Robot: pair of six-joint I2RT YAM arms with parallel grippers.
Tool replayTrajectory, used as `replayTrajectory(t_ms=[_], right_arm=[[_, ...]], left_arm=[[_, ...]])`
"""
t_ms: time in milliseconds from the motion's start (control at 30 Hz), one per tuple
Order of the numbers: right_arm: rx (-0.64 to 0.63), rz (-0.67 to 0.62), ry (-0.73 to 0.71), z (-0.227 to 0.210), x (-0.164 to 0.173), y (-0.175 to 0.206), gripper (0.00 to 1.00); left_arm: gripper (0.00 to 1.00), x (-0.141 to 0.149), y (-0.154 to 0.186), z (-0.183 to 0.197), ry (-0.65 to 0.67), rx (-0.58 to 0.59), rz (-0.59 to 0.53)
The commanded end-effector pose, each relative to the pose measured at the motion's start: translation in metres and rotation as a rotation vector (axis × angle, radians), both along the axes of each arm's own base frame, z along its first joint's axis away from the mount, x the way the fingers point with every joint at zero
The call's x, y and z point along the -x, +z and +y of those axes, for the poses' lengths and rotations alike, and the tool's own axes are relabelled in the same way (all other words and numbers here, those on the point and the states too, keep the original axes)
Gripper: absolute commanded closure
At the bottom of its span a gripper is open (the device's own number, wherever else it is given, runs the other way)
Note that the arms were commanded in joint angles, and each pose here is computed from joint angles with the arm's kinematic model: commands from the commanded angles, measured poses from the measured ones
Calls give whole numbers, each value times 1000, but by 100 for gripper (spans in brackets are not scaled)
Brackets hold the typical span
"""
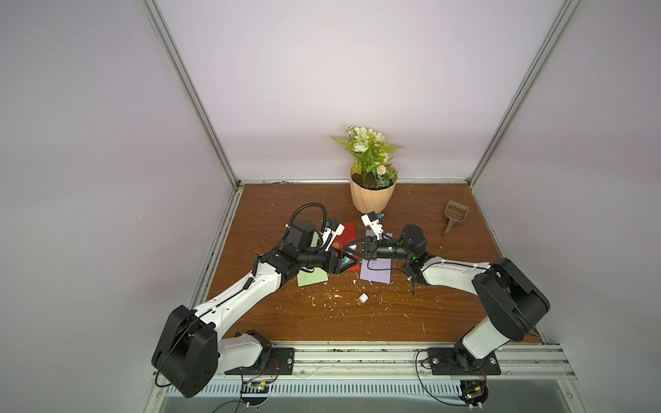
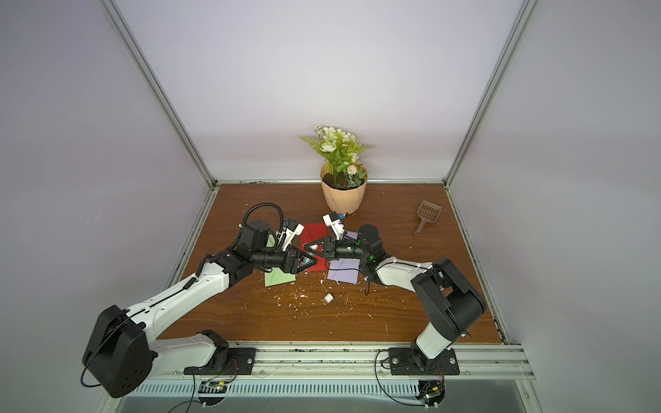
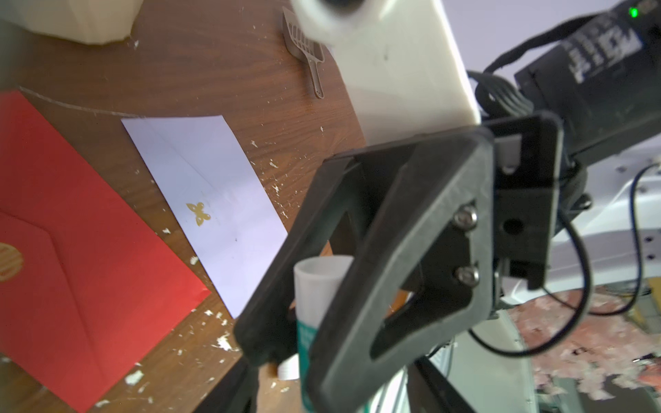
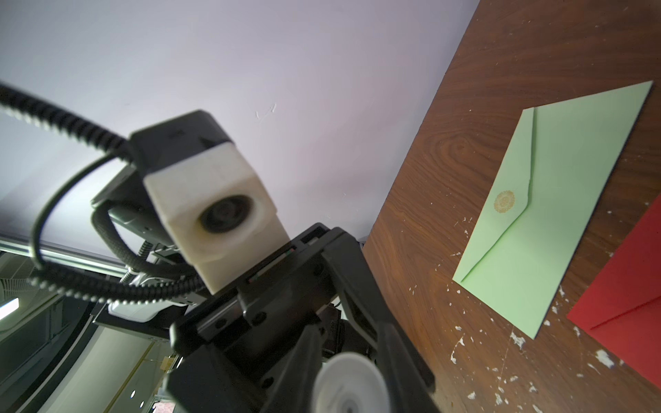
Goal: Seal the envelope with a glue stick
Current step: Screw the glue stick, then pick up the lid from the center of the board.
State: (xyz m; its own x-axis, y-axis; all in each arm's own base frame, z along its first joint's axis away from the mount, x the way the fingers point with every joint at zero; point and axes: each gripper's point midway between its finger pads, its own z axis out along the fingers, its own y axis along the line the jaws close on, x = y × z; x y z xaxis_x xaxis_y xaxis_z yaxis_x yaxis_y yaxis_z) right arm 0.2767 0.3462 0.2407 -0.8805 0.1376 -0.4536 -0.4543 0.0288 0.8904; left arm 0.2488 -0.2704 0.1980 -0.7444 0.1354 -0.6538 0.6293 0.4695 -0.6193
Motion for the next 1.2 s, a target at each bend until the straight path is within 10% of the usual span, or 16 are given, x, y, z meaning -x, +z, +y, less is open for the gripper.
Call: replayTrajectory(t_ms=[0,400,1167], right_arm=[[-22,-70,-88,-17,-17,30,100],[306,-39,-291,-54,-46,-21,100],[456,60,-490,-141,-38,-71,100]], left_arm=[[21,-3,-1,9,26,-43,-35],[19,35,-77,11,-26,-363,15],[22,54,-139,-41,-244,-625,-45]])
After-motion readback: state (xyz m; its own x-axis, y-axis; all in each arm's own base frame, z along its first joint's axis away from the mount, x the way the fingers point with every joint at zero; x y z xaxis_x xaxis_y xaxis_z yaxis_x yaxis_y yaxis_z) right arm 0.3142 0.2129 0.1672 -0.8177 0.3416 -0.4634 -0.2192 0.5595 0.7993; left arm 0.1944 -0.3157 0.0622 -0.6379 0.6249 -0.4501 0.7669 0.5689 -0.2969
